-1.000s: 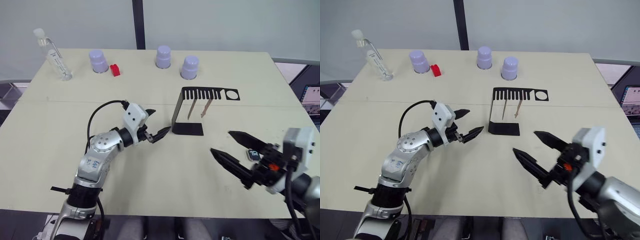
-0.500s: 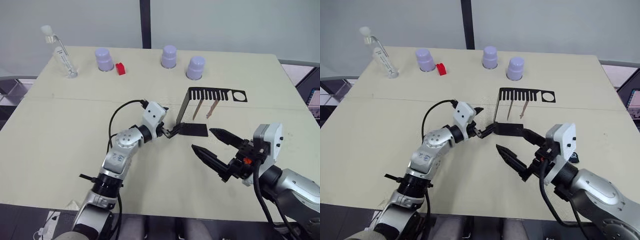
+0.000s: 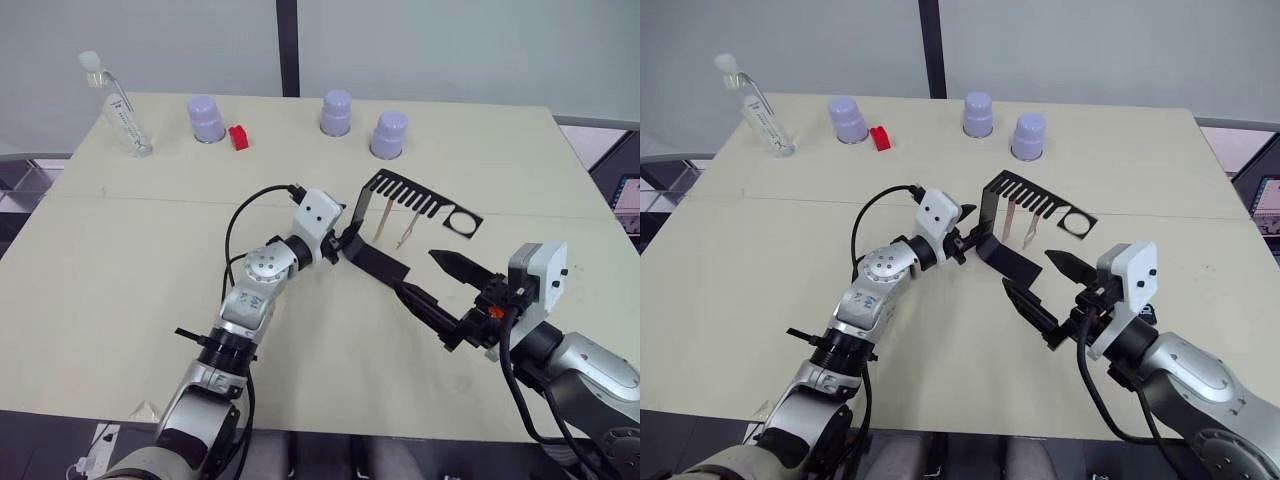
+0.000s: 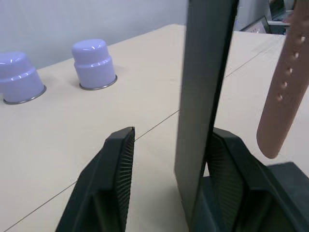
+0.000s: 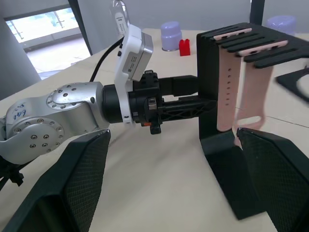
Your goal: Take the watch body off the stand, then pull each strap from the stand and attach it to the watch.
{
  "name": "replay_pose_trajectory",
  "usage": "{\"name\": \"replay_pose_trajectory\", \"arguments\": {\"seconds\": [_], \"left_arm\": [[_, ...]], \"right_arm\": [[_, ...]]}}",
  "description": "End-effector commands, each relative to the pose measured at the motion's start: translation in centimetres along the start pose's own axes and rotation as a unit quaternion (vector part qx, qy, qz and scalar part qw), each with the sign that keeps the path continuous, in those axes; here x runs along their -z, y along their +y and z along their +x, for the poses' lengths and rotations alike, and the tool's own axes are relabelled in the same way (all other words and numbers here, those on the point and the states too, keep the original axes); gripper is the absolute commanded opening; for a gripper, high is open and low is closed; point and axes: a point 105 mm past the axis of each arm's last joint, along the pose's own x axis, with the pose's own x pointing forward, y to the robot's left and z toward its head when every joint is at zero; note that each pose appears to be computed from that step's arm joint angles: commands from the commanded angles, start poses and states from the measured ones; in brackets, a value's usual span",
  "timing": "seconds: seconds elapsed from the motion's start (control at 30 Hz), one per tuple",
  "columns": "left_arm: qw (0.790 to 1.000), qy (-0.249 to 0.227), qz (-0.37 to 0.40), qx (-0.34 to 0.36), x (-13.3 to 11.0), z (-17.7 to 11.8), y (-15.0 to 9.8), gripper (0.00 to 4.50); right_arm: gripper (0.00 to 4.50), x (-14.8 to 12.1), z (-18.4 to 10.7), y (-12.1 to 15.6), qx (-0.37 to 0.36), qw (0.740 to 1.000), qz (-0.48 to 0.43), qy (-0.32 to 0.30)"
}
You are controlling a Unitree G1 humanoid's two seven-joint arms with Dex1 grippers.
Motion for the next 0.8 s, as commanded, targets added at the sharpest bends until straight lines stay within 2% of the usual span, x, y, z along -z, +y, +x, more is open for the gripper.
{"name": "replay_pose_trajectory", "arguments": {"seconds": [0.03, 0.27, 0.37, 0.43, 0.47, 0.63, 0.8], "left_arm": [[0.999, -0.032, 0.016, 0.009, -1.6, 0.8, -0.3, 2.27], [0.999, -0.036, 0.02, 0.02, -1.6, 1.8, -0.6, 2.27], [0.999, -0.042, 0.016, 0.025, -1.6, 2.1, -1.0, 1.43], [0.999, -0.046, 0.004, 0.025, -1.7, 2.2, -1.1, 0.4], [0.999, -0.047, 0.002, 0.024, -1.7, 2.2, -1.1, 0.05], [0.998, -0.056, 0.007, -0.004, -1.8, 2.2, -0.7, 0.05], [0.996, -0.068, 0.013, -0.062, -2.3, 2.4, 0.3, 0.05]], "right_arm": [[4.5, -0.3, 0.1, 0.4, -0.007, 1.0, -0.009, -0.006], [4.5, -0.2, 0.2, 0.3, -0.005, 1.0, -0.019, -0.001], [4.5, -0.1, 0.1, 0.2, -0.001, 1.0, -0.022, 0.0], [4.5, -0.1, 0.0, 0.2, 0.0, 1.0, -0.023, 0.0], [4.5, -0.1, 0.0, 0.2, 0.001, 1.0, -0.024, 0.0], [4.5, -0.1, 0.0, 0.3, 0.004, 0.999, -0.035, 0.004], [4.5, 0.2, 0.6, 0.1, 0.022, 0.998, -0.058, 0.018]]}}
